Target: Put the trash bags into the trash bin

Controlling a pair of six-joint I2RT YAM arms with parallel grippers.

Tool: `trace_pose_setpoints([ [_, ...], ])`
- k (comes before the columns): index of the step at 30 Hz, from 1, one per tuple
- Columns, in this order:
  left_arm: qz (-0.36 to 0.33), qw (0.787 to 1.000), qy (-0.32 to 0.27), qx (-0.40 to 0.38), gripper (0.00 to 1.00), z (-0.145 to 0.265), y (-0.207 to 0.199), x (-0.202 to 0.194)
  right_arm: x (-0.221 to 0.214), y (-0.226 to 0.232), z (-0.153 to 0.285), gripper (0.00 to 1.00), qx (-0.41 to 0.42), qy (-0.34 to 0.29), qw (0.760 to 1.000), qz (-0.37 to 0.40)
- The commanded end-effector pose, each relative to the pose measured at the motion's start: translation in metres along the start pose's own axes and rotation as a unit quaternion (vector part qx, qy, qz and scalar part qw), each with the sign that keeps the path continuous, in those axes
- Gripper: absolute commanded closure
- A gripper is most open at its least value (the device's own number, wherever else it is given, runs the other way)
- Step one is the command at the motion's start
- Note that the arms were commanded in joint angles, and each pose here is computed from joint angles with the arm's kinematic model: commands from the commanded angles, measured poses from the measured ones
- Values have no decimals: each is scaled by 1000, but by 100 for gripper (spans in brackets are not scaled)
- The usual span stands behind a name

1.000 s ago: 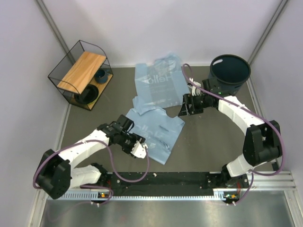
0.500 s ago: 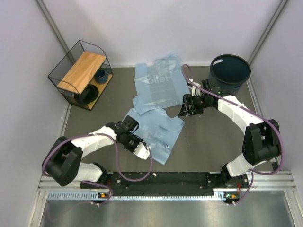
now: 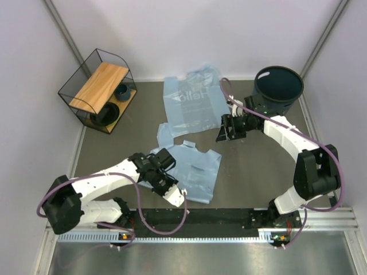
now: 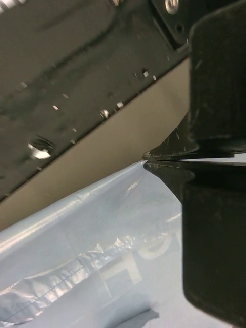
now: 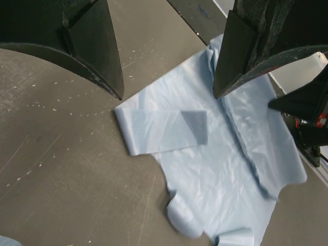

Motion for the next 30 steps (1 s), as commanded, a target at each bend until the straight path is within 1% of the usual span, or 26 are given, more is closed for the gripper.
trace_pose_setpoints([
  [1,89,993,-63,-36,100,13,-9,39,11,12,4,29,15,-14,1000,24],
  [2,124,990,-49,-34,100,16,2,39,11,11,4,29,14,-13,1000,23],
  [4,141,989,-27,-35,100,20,14,31,11,11,3,29,14,-11,1000,22],
  [5,154,987,-20,-33,100,24,29,24,11,11,3,29,14,-11,1000,21],
  [7,170,985,-20,-23,100,29,47,17,11,10,2,28,14,-10,1000,20],
  [8,183,983,-21,-23,100,29,55,6,11,10,2,28,14,-10,1000,21],
  [9,173,985,-18,-3,100,36,74,4,11,10,2,29,13,-9,1000,21],
  [10,171,985,-11,3,100,37,80,-1,11,10,2,29,13,-9,1000,21],
  [12,162,986,21,20,100,34,93,-17,10,9,2,29,11,-7,1000,20],
  [13,152,987,34,51,98,33,107,-24,10,9,2,28,11,-8,1000,20],
  [14,158,984,46,61,97,31,111,-32,10,8,2,28,10,-7,1000,21],
  [15,166,981,69,74,89,32,115,-41,9,8,2,28,9,-6,1000,21],
  [16,169,976,83,106,75,31,122,-50,9,8,3,28,7,-6,1000,21],
  [17,180,972,91,118,70,34,121,-53,9,7,3,28,6,-6,1000,23],
  [18,178,973,83,120,65,34,116,-51,7,6,4,28,5,-3,1000,22],
  [19,174,974,70,126,60,37,104,-44,6,6,3,28,5,-1,1000,22],
  [20,167,976,55,132,34,36,96,-38,5,5,3,28,4,0,1000,23],
  [21,158,977,40,135,28,34,90,-31,4,5,3,28,4,1,1000,25],
  [22,137,977,34,160,24,41,87,-21,3,4,2,28,5,4,1000,23],
  [23,131,978,30,159,24,28,73,-19,2,4,2,28,6,4,1000,24],
  [25,108,977,16,184,23,30,65,-11,2,4,1,28,7,6,1000,23],
  [26,107,977,12,182,21,20,55,-14,2,4,0,28,8,7,1000,22],
  [27,95,977,11,189,21,19,55,-13,2,4,0,28,9,9,1000,21],
  [28,91,976,17,198,21,18,55,-15,1,3,-1,28,10,11,1000,21],
  [30,108,970,35,213,21,16,57,-22,2,4,-2,28,13,12,1000,18],
])
Point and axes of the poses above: each gripper's point midway between its finger pads, its own z axis back along the fingers, its own y axis along the line the jaws close on, x = y × z, the point moved 4 cm from there along z, back along the fingers, and after that the axes turned 14 degrees about -z, right-handed, at the moved point
